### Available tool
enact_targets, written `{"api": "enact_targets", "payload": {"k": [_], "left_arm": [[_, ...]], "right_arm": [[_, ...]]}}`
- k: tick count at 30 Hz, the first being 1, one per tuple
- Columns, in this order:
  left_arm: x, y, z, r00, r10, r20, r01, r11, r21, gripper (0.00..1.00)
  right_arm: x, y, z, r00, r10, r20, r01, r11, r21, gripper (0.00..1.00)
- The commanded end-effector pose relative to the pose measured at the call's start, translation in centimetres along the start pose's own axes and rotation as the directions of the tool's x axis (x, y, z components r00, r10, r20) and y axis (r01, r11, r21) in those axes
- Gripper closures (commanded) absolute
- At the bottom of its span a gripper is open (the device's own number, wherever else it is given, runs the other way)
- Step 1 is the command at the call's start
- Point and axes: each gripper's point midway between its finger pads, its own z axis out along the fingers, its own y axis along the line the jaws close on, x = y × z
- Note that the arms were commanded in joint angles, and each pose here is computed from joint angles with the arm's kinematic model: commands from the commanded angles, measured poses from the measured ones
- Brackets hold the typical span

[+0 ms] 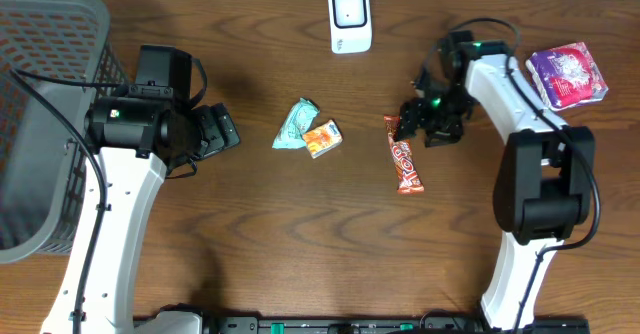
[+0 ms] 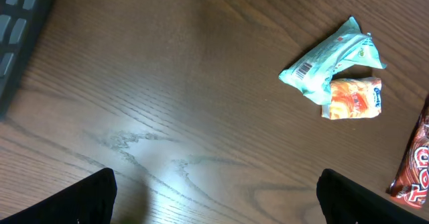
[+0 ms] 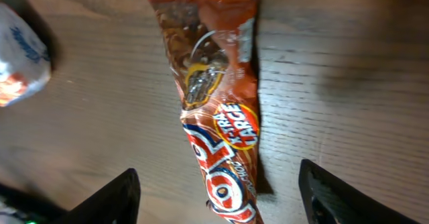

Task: Scan the item barcode
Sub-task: 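Carry the red snack bar right, then up toward the scanner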

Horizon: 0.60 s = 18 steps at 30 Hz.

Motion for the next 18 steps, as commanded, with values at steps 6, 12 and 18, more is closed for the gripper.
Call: {"api": "enact_targets", "payload": {"k": [6, 12, 18], "left_arm": [[-0.1, 0.4, -0.1, 1.000, 0.001, 0.007, -0.001, 1.000, -0.012, 0.05], [-0.1, 0.4, -0.1, 1.000, 0.001, 0.007, -0.001, 1.000, -0.012, 0.05], [-0.1, 0.4, -0.1, 1.000, 0.001, 0.007, -0.001, 1.000, -0.012, 0.05]], "right_arm": [[-0.3, 0.2, 0.0, 0.999, -0.046, 0.013, 0.045, 0.997, 0.058, 0.32], [0.4, 0.4, 0.9, 0.999, -0.051, -0.014, 0.052, 0.997, 0.062, 0.35], [1.3, -0.2, 3.4, 0.995, -0.089, -0.033, 0.093, 0.985, 0.147, 0.45]]}}
